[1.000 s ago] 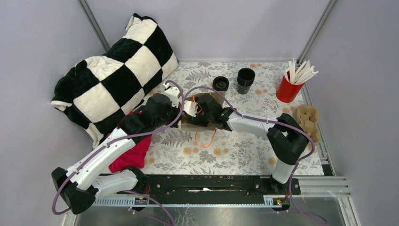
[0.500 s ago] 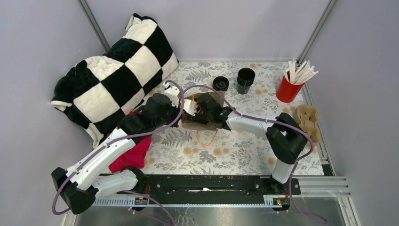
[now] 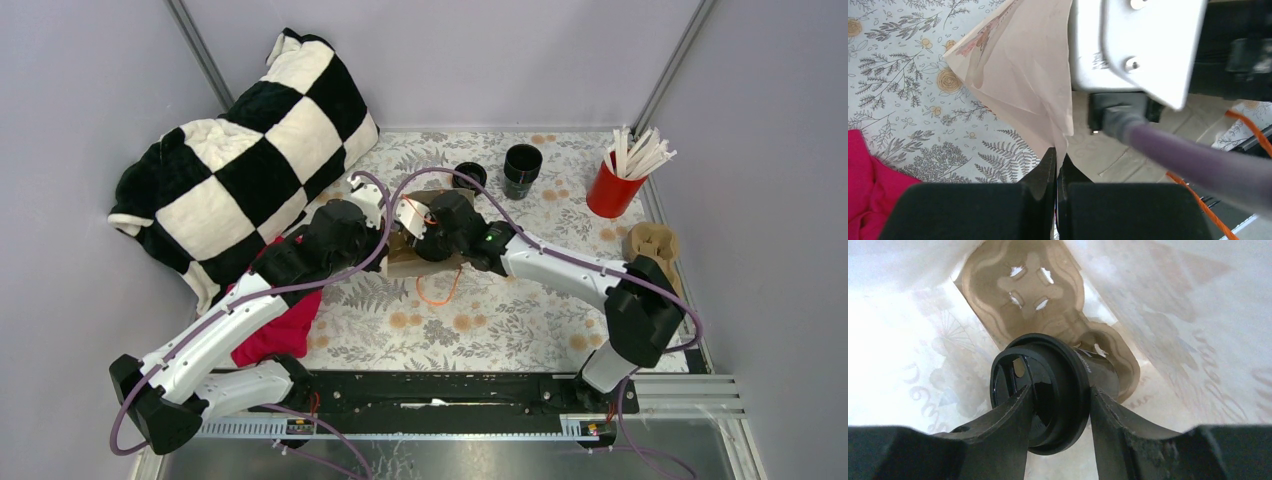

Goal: Pack the takeout coffee

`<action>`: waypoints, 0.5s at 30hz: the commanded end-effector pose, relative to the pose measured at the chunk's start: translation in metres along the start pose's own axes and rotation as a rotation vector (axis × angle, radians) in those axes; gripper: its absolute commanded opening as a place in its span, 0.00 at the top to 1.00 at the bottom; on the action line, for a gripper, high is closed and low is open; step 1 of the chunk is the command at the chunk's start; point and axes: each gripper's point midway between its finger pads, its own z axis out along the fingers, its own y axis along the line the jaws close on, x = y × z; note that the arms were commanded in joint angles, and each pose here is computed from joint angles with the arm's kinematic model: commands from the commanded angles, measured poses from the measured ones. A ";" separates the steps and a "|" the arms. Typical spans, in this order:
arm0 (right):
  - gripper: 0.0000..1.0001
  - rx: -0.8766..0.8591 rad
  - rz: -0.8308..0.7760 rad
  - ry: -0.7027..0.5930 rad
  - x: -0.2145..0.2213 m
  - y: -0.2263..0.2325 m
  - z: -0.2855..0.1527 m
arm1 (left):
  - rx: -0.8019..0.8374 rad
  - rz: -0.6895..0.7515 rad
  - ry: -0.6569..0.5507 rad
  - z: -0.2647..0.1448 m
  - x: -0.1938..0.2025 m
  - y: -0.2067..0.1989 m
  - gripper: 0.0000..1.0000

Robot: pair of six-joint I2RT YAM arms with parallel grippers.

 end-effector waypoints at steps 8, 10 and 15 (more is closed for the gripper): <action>0.71 0.057 0.131 -0.131 -0.041 -0.022 -0.039 | 0.025 -0.014 -0.009 0.003 -0.003 -0.007 1.00; 0.71 0.068 0.170 -0.148 -0.047 -0.025 -0.044 | 0.021 -0.014 -0.003 0.003 -0.001 -0.006 1.00; 0.72 0.080 0.274 -0.219 -0.063 -0.029 -0.055 | 0.006 -0.016 0.002 0.002 -0.003 -0.005 1.00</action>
